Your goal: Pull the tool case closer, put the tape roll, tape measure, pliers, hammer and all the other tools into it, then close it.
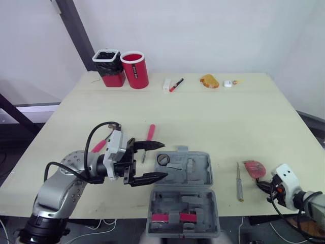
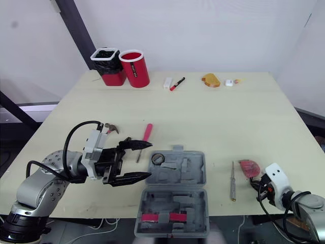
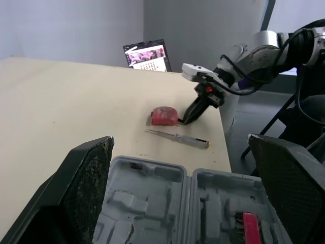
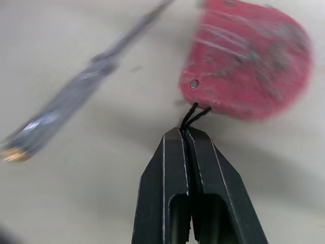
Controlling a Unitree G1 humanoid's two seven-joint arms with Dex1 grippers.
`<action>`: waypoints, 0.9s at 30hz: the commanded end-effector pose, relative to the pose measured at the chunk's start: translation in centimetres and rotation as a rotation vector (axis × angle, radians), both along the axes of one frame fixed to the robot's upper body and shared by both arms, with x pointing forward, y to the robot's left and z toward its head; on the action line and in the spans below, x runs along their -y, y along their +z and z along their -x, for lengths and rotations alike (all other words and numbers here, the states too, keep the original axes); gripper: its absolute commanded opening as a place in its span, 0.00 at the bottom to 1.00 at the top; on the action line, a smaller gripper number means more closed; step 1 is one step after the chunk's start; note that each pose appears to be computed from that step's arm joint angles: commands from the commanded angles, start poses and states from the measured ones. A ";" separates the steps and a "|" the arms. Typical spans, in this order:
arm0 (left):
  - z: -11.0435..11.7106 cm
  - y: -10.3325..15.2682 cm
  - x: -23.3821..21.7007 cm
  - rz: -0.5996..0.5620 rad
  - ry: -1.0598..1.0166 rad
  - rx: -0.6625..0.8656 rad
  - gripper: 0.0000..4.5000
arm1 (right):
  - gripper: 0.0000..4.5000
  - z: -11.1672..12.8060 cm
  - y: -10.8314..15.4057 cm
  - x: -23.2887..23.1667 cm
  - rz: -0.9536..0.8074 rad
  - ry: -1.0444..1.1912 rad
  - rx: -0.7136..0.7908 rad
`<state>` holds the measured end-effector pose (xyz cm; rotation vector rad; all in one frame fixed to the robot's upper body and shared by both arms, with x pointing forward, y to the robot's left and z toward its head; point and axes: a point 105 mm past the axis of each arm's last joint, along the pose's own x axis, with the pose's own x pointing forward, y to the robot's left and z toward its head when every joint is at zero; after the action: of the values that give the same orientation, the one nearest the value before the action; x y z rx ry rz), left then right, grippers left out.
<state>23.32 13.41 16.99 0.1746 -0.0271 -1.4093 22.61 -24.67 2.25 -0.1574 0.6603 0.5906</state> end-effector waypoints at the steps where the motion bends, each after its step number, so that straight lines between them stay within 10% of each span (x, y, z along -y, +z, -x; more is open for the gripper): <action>1: 0.3 0.9 0.3 0.000 -0.028 0.040 1.00 | 0.01 1.2 0.1 -1.6 -0.033 0.083 -0.043; 27: 1.2 0.1 -1.5 -0.100 -0.141 0.009 1.00 | 0.01 4.1 0.4 -1.5 -0.035 0.182 -0.192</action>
<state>22.32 14.66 16.55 0.2292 0.0433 -1.5358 18.64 -23.40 1.91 -0.1125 0.8306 0.7696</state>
